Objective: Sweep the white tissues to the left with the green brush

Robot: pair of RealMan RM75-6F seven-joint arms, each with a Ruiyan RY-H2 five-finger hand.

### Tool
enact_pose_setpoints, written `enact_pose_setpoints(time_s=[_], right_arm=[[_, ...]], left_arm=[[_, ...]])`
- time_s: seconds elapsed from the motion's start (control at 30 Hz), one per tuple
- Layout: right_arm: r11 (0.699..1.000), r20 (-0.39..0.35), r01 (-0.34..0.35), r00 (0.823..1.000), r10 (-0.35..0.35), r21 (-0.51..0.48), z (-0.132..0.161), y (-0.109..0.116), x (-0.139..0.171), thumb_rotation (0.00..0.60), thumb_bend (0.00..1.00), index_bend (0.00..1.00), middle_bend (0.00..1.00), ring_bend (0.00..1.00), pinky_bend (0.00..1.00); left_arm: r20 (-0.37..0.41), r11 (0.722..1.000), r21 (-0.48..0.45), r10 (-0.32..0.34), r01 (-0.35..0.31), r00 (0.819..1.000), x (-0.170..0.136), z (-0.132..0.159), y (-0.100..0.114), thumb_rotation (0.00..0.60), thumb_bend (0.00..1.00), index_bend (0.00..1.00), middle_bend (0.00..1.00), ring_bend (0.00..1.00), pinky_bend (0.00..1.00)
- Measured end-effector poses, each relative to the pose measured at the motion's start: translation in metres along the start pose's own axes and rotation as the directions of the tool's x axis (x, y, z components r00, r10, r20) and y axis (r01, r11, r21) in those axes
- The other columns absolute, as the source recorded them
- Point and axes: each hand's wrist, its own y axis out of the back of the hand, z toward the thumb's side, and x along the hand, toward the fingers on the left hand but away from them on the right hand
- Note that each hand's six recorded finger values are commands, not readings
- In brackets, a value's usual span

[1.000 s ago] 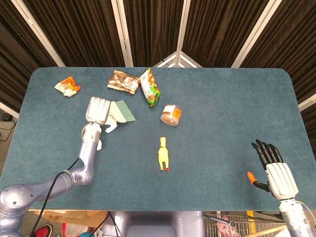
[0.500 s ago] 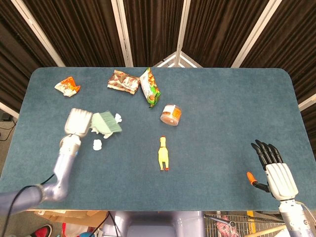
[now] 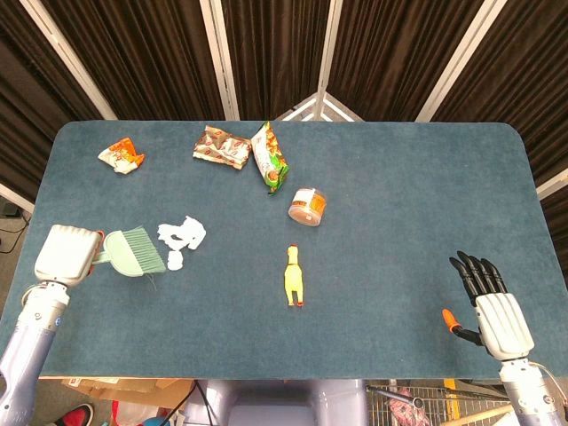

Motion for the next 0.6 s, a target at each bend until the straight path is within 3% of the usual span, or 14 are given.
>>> enact_pose_setpoints(time_s=[0.2,0.33,0.6], right_arm=[[1.0,-0.001,-0.005,1.0,0.005,0.004,0.001,-0.002,-0.001,0.6,0.34,0.0,0.0,0.0,0.0],[1.0,0.003,-0.004,1.0,0.004,0.002,0.0,-0.002,-0.002,0.6,0.34,0.0,0.0,0.0,0.0],[1.0,0.013,0.001,1.0,-0.001,-0.006,-0.004,0.001,-0.001,0.6,0.34,0.0,0.0,0.0,0.0]], left_arm=[[-0.001,0.987,-0.104,0.12,-0.12,0.993,0.027,0.01,0.028,0.6,0.93,0.67,0.94,1.0,0.97],[0.028,0.986,-0.12,0.12,-0.116,0.992,0.049,0.037,0.025,0.6,0.93,0.67,0.94,1.0,0.97],[0.097,0.997,-0.059,0.056,-0.05,0.994,0.083,0.108,-0.008,0.6,0.93,0.67,0.94,1.0,0.97]])
